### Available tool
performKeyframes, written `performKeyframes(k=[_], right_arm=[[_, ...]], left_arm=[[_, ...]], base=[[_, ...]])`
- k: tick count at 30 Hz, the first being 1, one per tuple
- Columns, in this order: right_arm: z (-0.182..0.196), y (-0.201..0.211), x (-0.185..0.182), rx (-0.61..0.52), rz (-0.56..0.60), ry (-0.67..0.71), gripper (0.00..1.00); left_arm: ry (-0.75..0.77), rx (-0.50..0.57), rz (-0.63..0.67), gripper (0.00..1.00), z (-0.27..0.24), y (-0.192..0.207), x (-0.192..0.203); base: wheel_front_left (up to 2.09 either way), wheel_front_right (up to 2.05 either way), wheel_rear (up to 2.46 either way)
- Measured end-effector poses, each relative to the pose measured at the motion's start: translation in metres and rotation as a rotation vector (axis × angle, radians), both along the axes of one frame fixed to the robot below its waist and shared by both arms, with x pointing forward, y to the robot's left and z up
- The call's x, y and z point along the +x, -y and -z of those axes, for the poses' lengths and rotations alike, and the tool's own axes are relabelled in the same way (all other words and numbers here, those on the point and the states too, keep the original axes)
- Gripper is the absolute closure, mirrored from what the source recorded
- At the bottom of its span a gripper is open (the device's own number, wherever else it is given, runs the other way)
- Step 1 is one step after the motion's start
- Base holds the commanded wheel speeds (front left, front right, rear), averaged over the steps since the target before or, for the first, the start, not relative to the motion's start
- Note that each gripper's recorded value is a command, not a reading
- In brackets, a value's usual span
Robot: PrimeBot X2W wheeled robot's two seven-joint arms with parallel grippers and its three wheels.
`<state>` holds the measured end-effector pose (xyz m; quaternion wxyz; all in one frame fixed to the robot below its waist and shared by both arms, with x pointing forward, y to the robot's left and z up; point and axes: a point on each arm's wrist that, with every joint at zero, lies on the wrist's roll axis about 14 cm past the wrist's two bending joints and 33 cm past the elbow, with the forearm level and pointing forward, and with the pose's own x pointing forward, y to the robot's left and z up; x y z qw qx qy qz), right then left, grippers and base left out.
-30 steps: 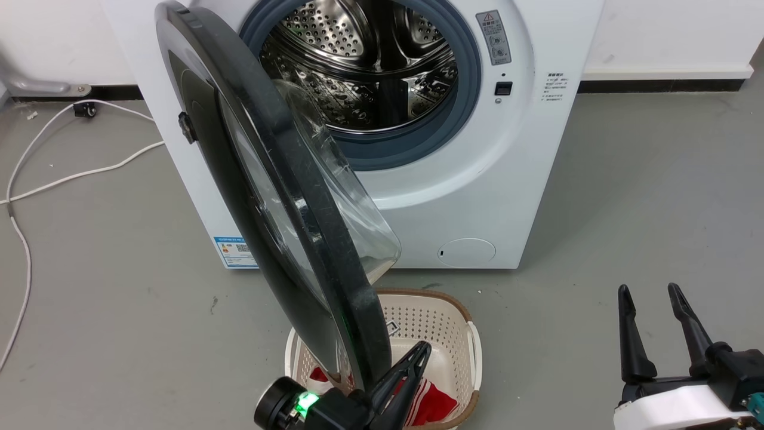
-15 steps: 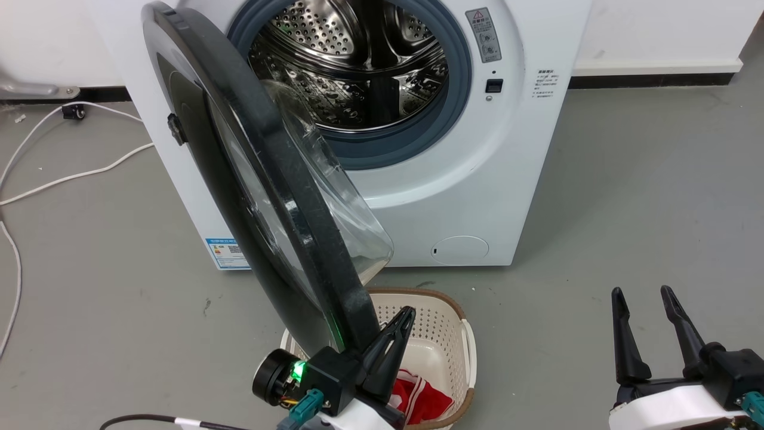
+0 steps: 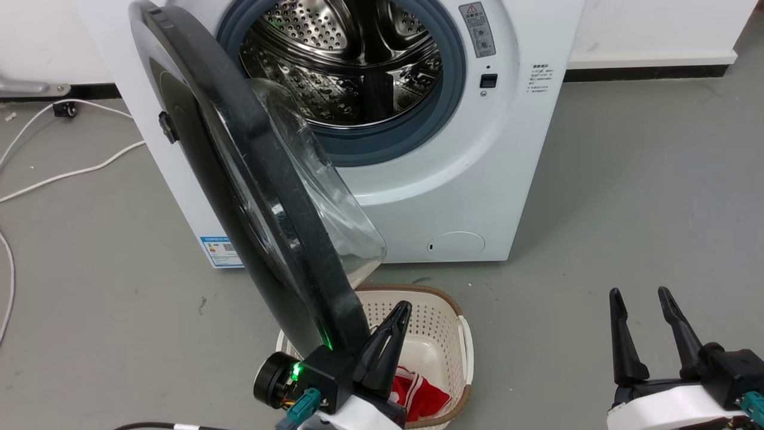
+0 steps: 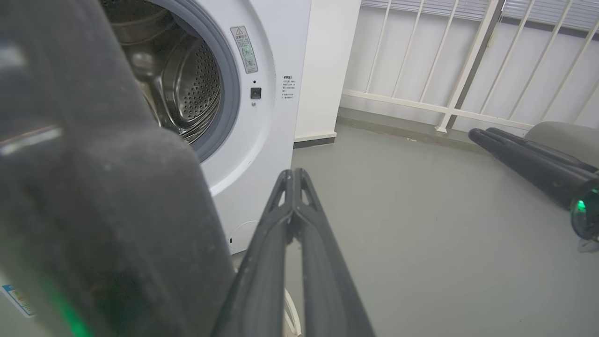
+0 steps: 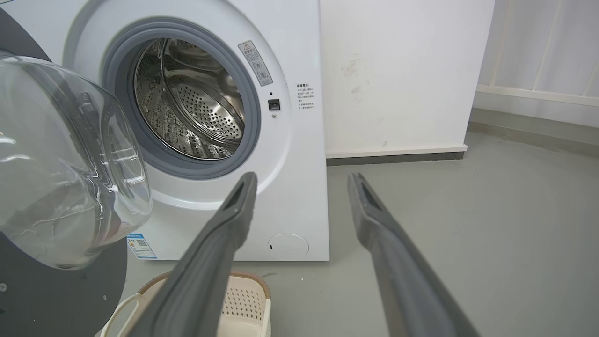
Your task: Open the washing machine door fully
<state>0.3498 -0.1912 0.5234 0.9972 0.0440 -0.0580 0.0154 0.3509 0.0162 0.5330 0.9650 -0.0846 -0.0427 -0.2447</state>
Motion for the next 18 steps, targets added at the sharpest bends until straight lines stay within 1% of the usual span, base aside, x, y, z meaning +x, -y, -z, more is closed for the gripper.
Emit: performKeyframes(k=[7,18], right_arm=[[0.002,-0.005,0.004,0.004,-0.016,-0.005,0.0],[0.001,-0.024,0.017,0.004,-0.077,-0.004,0.0]], left_arm=[[-0.006,-0.009,-0.074,1.0,0.002,-0.019,-0.005],[-0.061,-0.005,-0.271,1.0,0.015,-0.075,-0.027]], base=[[0.0,0.0,0.0],[0.0,0.0,0.0]])
